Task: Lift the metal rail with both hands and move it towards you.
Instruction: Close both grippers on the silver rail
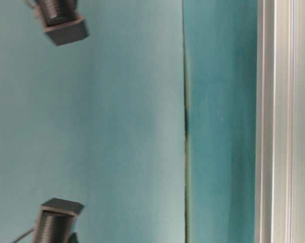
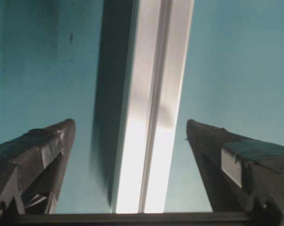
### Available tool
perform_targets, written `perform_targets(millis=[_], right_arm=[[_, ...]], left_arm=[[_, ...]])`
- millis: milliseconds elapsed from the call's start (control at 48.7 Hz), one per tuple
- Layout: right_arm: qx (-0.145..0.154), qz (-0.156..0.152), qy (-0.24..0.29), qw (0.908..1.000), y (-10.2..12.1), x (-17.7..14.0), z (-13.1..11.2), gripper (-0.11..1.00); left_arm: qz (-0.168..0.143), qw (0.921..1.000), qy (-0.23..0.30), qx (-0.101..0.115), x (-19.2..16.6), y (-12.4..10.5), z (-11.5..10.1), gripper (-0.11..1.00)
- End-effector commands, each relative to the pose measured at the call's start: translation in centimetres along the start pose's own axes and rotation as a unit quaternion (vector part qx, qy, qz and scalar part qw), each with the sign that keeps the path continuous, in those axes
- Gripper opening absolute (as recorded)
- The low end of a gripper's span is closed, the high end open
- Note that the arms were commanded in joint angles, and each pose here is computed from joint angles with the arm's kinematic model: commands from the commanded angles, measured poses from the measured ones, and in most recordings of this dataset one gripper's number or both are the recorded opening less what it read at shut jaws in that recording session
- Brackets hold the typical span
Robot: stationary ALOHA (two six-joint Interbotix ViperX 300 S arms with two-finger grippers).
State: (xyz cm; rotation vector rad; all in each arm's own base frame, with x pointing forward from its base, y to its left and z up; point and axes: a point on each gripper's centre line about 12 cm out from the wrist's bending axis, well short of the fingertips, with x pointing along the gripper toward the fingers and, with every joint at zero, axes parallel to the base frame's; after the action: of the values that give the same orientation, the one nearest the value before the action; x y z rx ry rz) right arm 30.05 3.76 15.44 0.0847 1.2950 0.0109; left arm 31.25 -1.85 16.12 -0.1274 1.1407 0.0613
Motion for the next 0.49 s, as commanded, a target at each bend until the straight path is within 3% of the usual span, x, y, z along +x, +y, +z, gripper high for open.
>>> perform_targets(millis=[0, 472], right_arm=[[-0.002, 0.0, -0.003, 1.0, 0.1, 0.6, -0.1, 1.0], [0.002, -0.005, -0.004, 1.0, -0.7, 4.9, -2.1, 1.0]], left_arm=[[-0.002, 1.0, -0.008, 0.0, 0.4, -0.1, 0.0, 0.98], [-0.002, 1.0, -0.002, 0.002, 4.6, 0.0, -1.0, 0.98]])
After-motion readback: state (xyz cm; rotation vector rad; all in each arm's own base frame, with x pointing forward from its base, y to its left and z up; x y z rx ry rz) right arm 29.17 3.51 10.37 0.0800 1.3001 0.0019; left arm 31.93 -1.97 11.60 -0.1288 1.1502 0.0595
